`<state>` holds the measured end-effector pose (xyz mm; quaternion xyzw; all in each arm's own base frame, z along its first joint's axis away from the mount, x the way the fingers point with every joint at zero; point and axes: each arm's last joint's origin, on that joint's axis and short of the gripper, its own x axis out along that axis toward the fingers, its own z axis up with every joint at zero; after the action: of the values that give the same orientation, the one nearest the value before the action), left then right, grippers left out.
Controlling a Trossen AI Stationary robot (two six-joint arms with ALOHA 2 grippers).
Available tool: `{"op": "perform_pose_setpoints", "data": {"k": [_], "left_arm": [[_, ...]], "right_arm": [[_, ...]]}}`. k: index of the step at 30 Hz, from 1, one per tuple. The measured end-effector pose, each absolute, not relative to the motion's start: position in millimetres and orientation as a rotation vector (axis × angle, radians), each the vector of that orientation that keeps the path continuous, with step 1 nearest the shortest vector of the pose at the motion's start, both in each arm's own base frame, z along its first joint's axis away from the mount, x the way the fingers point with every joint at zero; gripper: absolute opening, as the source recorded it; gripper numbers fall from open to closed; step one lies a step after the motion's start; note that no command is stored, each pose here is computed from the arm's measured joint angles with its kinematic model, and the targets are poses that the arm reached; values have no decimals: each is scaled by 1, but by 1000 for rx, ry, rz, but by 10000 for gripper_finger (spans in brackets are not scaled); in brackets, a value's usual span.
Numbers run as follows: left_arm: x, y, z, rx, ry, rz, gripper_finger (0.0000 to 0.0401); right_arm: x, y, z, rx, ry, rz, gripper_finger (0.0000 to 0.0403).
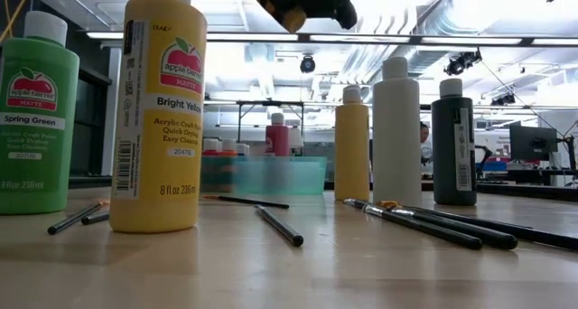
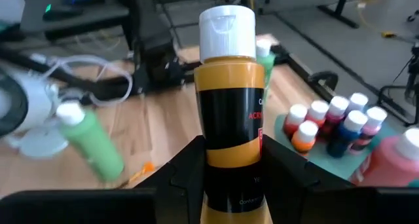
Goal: Pick & Place Paint Supplies
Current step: Put the small yellow paint bottle into the green bin
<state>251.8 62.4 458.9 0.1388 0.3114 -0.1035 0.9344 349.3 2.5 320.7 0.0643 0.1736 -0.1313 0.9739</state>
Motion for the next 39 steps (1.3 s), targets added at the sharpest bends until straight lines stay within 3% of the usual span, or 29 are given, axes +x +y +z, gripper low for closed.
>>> {"op": "perform_pose_setpoints", "data": {"k": [20, 24, 32, 39], "left_arm": [[276, 60, 442, 289, 734, -156, 251], [275, 59, 441, 279, 740, -167, 221], [275, 59, 441, 265, 746, -164, 113], [274, 59, 440, 267, 759, -156, 113]], "right_arm": [[352, -8, 328, 120, 271, -227, 114], [352, -8, 328, 101, 273, -224, 114], [352, -8, 328, 93, 276, -221, 114], [353, -8, 328, 79, 279, -221, 122]]}}
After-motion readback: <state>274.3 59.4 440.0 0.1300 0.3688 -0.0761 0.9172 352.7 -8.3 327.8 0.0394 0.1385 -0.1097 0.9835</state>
